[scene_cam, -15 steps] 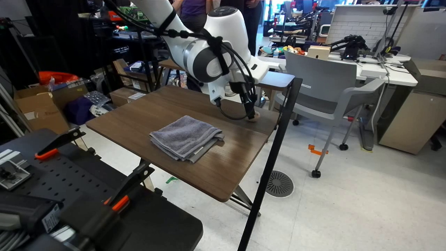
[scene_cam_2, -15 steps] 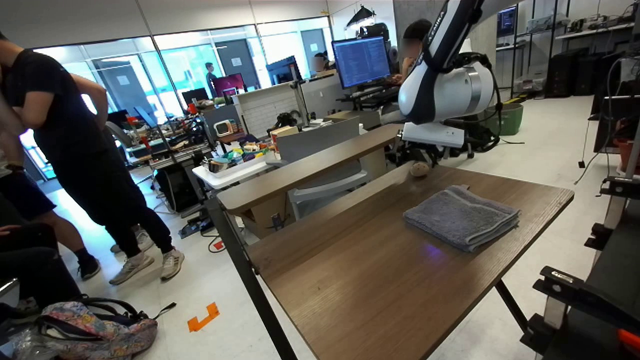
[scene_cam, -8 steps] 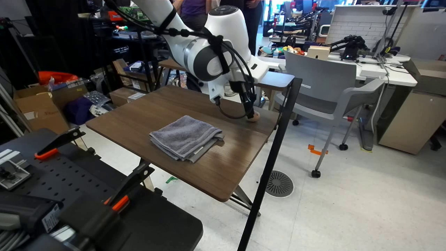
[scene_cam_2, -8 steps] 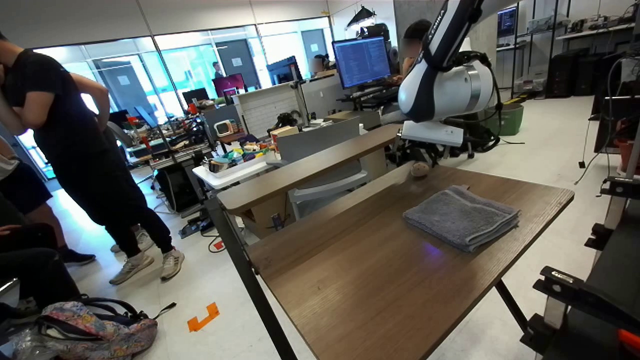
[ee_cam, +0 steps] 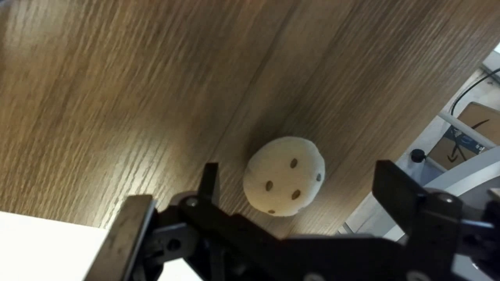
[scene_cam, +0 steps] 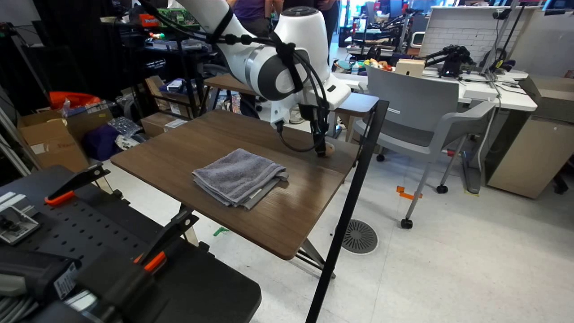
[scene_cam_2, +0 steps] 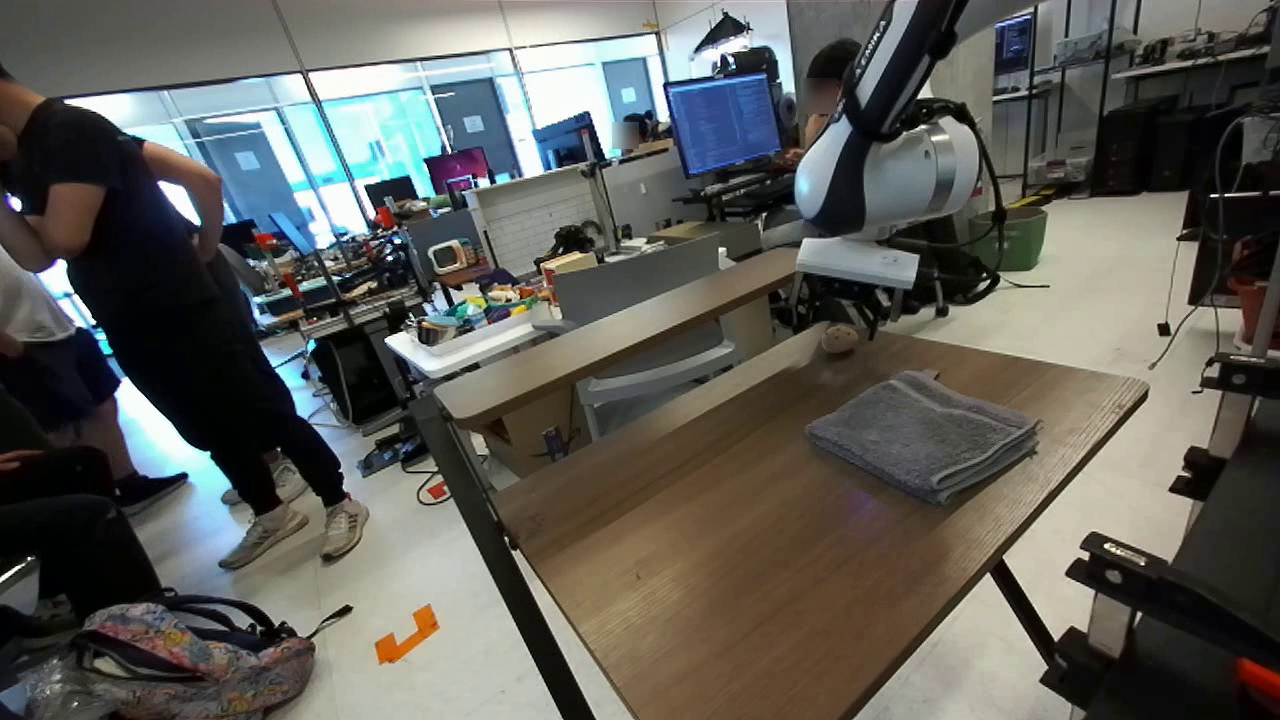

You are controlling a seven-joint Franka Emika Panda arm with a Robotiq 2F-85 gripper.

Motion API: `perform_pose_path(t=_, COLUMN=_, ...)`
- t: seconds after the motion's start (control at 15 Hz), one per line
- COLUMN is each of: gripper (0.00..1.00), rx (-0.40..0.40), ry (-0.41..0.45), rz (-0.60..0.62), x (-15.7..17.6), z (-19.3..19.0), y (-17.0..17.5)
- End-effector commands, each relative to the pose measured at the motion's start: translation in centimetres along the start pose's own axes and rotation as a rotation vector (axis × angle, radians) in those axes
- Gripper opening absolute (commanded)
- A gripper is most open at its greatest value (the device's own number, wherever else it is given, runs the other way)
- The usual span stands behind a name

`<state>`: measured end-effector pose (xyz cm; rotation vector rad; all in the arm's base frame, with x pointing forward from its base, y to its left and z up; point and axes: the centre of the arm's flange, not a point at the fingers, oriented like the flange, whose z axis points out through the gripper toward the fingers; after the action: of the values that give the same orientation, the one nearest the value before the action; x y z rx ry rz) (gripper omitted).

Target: Move the brown object to the left, then wipe the desk with the cloth

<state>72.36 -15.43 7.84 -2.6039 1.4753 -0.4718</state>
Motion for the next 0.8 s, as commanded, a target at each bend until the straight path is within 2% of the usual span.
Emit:
perform_pose_path(t=0.0, gripper=1.0, rx=0.008, ry=-0.015, rz=0.073, x=1.0, z=1.3, y=-2.3)
perform_pose_path(t=0.2, gripper=1.0, rx=-0.009, ry=-0.018, rz=0.115, x=1.1, z=2.0, y=-2.7)
perform_pose_path(t=0.27, gripper=0.75, rx=-0.021, ry=-0.019, rz=0.126, x=1.1, z=2.3, y=-2.5)
perform_pose_path(t=0.4, gripper=0.65, rx=-0.035, ry=-0.019, rz=0.149, x=1.3, z=2.8, y=-2.4)
perform_pose_path(t=0.73, gripper=0.27, rx=-0.037, ry=-0.022, rz=0.177, x=2.5, z=3.0, y=-2.2)
